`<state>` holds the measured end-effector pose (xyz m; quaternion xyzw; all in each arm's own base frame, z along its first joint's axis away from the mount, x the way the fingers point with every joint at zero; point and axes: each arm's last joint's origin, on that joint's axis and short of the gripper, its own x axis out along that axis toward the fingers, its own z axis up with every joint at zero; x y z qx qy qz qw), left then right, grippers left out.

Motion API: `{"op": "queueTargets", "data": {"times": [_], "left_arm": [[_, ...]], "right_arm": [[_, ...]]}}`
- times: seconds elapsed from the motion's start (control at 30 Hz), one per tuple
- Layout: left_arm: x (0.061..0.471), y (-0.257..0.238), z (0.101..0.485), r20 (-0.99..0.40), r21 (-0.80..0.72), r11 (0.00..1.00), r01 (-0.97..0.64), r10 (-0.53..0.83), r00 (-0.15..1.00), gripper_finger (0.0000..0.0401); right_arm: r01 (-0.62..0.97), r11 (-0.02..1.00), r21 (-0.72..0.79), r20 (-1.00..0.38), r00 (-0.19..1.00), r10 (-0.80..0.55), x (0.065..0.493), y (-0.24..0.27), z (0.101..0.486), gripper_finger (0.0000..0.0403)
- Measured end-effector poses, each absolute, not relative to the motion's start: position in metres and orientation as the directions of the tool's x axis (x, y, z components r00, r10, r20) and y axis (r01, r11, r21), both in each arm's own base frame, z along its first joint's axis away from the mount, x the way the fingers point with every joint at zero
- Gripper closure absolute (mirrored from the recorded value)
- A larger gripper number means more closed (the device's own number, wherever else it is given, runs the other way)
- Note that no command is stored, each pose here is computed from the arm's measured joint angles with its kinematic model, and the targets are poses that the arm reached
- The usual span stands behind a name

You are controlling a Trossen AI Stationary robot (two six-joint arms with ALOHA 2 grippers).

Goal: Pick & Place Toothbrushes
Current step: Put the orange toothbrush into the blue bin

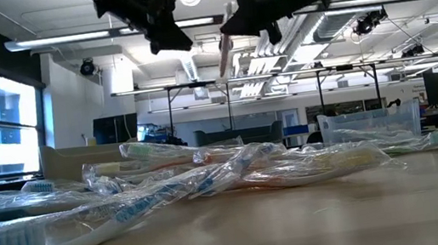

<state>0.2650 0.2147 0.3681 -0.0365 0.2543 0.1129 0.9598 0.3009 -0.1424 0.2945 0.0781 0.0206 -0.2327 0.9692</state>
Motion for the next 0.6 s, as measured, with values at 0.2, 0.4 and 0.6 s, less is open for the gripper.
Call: {"op": "queueTargets", "data": {"times": [0.2, 0.4, 0.6], "left_arm": [[0.261, 0.21, 0.373, -0.49, 0.022, 0.979, -0.202, 0.187, 0.852, 0.0354], [0.257, 0.207, 0.377, -0.488, 0.027, 0.978, -0.208, 0.194, 0.851, 0.0393], [0.25, 0.203, 0.377, -0.53, 0.047, 0.966, -0.255, 0.241, 0.813, 0.04]], "right_arm": [[0.497, 0.865, 0.063, -0.167, 0.86, -0.482, 0.305, -0.152, 0.315, 0.0385], [0.521, 0.854, 0.023, -0.225, 0.835, -0.503, 0.301, -0.161, 0.32, 0.0385], [0.519, 0.855, -0.001, -0.272, 0.822, -0.5, 0.305, -0.168, 0.307, 0.0385]]}}
